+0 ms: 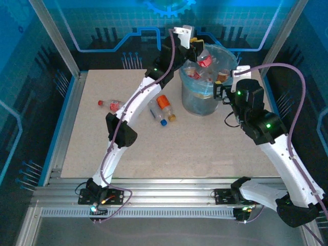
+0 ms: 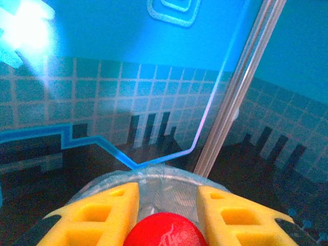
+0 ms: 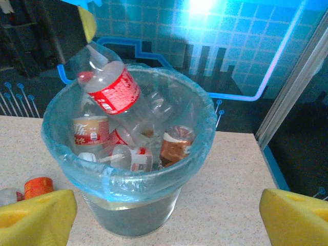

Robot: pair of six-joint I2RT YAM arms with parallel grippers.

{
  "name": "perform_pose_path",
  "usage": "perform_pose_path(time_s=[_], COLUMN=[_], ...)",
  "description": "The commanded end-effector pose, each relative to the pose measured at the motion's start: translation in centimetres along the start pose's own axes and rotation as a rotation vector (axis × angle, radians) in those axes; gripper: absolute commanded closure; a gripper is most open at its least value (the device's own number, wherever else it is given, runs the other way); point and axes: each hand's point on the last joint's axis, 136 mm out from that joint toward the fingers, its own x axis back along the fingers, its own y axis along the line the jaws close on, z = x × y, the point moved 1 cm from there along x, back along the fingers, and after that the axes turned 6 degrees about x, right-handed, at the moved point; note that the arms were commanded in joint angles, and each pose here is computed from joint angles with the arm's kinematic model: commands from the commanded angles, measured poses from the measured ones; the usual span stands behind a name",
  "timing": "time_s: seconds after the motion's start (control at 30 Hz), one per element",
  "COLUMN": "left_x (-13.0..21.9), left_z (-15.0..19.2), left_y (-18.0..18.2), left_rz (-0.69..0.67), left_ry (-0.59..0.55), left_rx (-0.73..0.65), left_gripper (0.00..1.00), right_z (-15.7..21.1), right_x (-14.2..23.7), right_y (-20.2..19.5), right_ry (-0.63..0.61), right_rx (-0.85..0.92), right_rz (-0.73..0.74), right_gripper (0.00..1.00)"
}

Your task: Put the plastic bottles in the bin

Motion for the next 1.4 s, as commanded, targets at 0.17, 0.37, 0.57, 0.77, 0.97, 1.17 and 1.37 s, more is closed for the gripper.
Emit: perform_pose_path(time_s=[0.17,0.37,0.57,0.77,0.97,1.17,1.37], left_x=[-0.2,0.3,0.2,-0.3,0.4,2.3,4.3], left_z=[11.7,14.6,17.4,16.5,11.0,5.7,2.0], left_y=[0.0,1.6,1.8,1.4,-1.0,-3.7,-5.4], left_rz=[-0.038,-0.096,-0.078,-0.07,-0.016,0.059,0.106], left_ry=[0.363,0.462,0.522,0.48,0.361,0.266,0.199], left_rx=[-0.146,-0.179,-0.133,-0.096,-0.048,0.0,0.024], left_gripper=[1.0,1.0,1.0,0.9,0.51,0.31,0.27], right_z=[1.3,1.9,2.7,2.8,2.8,2.0,1.6], right_x=[-0.4,-0.8,-1.3,-1.1,-0.5,0.2,0.6], right_y=[0.4,1.0,1.7,1.7,1.3,0.9,0.5], right_ry=[0.051,0.079,0.109,0.123,0.112,0.091,0.072], right_rx=[-0.048,-0.058,-0.08,-0.089,-0.103,-0.099,-0.098], right_rz=[-0.028,-0.044,-0.065,-0.071,-0.069,-0.068,-0.06], right_gripper=[0.07,0.08,0.08,0.08,0.08,0.08,0.08])
